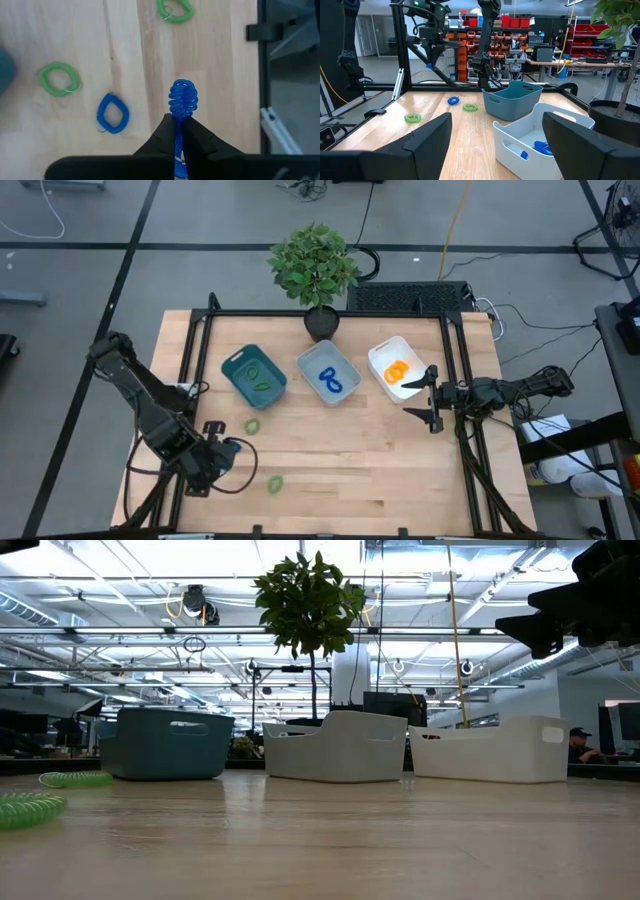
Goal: Sort spring keychains
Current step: Put the bottom blue spring keychain into the gray bin
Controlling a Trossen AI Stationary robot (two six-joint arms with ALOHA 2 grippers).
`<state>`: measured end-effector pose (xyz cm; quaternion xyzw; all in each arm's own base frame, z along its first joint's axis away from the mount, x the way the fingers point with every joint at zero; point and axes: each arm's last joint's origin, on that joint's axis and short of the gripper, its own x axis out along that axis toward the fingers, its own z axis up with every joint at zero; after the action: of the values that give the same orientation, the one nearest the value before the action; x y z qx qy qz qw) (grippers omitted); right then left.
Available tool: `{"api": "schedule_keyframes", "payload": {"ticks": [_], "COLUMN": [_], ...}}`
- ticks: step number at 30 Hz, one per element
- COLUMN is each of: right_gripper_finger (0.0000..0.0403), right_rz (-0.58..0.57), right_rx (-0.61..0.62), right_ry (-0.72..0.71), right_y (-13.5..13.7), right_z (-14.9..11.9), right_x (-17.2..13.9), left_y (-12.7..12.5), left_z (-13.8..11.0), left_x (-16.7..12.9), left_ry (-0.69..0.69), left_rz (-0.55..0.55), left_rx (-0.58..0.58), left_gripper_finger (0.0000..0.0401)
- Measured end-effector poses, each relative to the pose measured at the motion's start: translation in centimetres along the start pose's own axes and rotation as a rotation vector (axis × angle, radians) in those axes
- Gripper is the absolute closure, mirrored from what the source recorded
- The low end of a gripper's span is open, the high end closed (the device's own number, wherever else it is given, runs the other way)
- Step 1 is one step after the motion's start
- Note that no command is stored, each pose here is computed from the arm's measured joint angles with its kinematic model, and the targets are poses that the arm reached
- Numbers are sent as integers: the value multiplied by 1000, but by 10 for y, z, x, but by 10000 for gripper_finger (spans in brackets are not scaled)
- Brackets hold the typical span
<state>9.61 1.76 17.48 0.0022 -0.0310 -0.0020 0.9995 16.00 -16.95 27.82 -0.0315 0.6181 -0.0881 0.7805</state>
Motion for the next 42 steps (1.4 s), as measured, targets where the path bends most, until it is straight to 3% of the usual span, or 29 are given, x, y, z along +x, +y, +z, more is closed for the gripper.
{"api": "schedule_keyframes", "payload": {"ticks": [4, 11, 21, 28, 42], "right_gripper_finger": [105, 105, 105, 105, 105], "right_rz": [0, 0, 0, 0, 0], "right_rx": [0, 0, 0, 1, 1], "right_ry": [-1, -1, -2, -2, -2], "right_y": [0, 0, 0, 0, 0], "right_z": [0, 0, 0, 0, 0], "right_x": [0, 0, 0, 0, 0], "left_y": [3, 33, 76, 119, 201], "left_z": [-1, 25, 89, 140, 215], "left_x": [-1, -2, -23, -31, -11], "left_ry": [10, -42, -21, -2, 66], "left_rz": [24, 89, 200, 248, 385], "left_rx": [-5, -85, -63, -21, 118], "left_gripper_finger": [391, 391, 391, 391, 391]}}
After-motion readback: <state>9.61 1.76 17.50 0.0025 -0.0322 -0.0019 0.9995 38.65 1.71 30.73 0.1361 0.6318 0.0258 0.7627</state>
